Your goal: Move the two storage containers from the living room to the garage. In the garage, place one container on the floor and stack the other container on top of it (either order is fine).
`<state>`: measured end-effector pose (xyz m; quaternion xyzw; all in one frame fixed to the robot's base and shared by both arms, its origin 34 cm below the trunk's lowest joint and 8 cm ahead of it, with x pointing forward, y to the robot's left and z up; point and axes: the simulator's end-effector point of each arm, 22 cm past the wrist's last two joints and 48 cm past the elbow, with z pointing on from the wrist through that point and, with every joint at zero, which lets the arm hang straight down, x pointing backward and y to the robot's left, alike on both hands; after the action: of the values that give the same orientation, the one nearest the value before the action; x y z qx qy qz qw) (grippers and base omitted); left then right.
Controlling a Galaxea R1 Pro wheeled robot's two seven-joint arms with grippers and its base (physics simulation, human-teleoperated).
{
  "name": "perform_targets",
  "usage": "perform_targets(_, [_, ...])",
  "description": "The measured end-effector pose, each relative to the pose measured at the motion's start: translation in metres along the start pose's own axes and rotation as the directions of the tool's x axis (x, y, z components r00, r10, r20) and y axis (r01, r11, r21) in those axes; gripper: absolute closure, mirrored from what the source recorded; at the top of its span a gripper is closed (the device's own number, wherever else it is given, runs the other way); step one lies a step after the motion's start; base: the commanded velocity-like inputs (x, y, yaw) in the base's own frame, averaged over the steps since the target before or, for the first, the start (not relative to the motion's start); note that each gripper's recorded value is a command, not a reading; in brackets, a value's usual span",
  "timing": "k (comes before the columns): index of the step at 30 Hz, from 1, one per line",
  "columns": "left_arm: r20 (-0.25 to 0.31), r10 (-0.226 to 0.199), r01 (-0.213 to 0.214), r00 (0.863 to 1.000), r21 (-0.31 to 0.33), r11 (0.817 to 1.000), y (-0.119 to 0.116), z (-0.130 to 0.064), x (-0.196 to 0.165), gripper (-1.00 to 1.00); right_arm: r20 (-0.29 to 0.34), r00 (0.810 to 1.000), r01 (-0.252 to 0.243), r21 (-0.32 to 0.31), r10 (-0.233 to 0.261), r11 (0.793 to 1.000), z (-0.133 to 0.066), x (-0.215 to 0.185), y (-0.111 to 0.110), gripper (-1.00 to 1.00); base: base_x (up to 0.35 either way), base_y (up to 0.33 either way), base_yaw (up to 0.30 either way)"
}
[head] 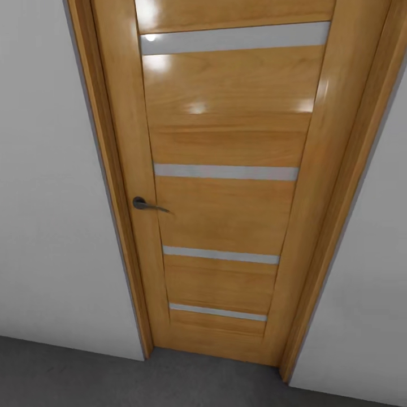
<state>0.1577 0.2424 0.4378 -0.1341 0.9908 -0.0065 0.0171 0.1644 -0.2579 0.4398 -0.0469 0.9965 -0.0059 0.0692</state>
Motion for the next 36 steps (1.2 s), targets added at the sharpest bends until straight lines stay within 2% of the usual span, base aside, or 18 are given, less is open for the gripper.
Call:
perform_targets(15, [0.0, 0.0, 0.0, 1.0, 0.001, 1.0, -0.0006, 0.0, 0.0002, -1.0, 0.001, 1.0, -0.007, 0.002, 0.007, 1.0, 0.0, 0.0, -0.0011, -1.0, 0.2, 0.0, -0.006])
perform_targets(28, [0.0, 0.0, 0.0, 1.0, 0.001, 1.0, -0.0007, 0.0, 0.0001, -1.0, 0.0, 1.0, -0.018, 0.001, 0.018, 1.0, 0.0, 0.0, 0.001, -1.0, 0.016, 0.003, -0.203])
perform_targets(36, [0.0, 0.0, 0.0, 1.0, 0.001, 1.0, -0.0007, -0.0001, 0.0002, -1.0, 0.0, 1.0, -0.017, 0.001, 0.017, 1.0, 0.0, -0.0001, 0.0008, -1.0, 0.131, 0.146, -0.112])
